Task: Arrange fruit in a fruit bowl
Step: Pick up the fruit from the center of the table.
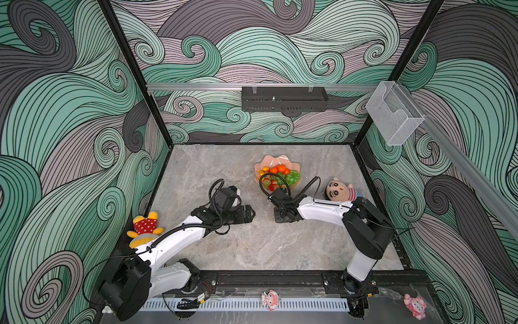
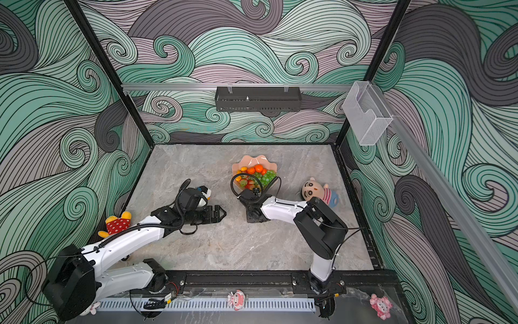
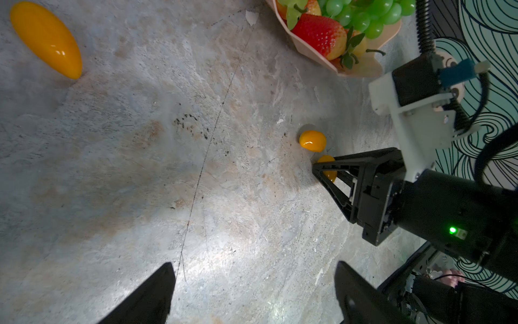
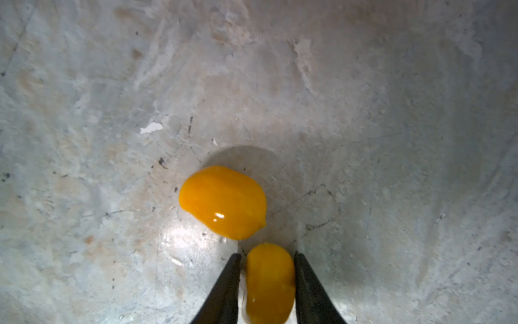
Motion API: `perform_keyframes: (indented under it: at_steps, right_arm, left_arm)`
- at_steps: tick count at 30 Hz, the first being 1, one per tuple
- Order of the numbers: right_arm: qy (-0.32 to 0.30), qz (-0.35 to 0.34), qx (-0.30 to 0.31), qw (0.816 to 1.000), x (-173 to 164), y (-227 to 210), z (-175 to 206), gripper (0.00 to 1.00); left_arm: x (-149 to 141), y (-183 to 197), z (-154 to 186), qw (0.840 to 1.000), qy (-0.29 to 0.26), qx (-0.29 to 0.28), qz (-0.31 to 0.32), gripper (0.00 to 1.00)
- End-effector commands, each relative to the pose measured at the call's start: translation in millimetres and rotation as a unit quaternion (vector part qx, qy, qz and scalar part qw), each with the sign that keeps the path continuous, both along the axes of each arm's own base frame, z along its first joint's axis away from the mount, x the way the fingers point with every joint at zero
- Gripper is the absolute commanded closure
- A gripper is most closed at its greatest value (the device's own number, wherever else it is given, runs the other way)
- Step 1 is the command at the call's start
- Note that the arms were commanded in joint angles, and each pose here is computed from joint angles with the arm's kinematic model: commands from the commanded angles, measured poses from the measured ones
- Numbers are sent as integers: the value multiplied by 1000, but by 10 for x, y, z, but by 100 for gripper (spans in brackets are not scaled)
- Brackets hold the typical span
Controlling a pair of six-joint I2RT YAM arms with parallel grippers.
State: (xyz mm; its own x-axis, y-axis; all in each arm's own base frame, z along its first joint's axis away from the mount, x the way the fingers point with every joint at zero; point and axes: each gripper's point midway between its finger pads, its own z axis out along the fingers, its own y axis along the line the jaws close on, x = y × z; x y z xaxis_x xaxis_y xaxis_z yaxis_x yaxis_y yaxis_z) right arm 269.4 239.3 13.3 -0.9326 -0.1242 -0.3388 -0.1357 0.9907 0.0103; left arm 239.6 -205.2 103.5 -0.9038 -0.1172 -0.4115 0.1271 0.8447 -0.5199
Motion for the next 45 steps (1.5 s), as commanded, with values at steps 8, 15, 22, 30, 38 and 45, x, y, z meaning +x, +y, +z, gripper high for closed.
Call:
perform_keyframes:
  at_steps: [8,15,22,30,38,45]
  right_arm:
    - [-2,0,-12,1000,-28,-64,30,76]
    - [-17,-8,-3,1000,-112,-203,194,78]
    - [-45,-20,34,998,-86,-314,530,79]
    - [-71,-7,70,995,190,-229,915,78]
    - [-94,9,82,992,590,-144,1167,78]
    - [-101,16,76,992,1001,-68,1203,79]
  left_arm:
    - [26,-43,78,1000,-2,-5,1,8]
    - [30,-117,151,1000,-11,11,-16,8]
    - [152,-272,269,1000,-13,9,-24,8]
    - [463,-269,483,999,-28,38,7,8]
    - [838,-206,539,998,-25,45,31,8]
    - [1222,-52,547,998,8,9,57,9]
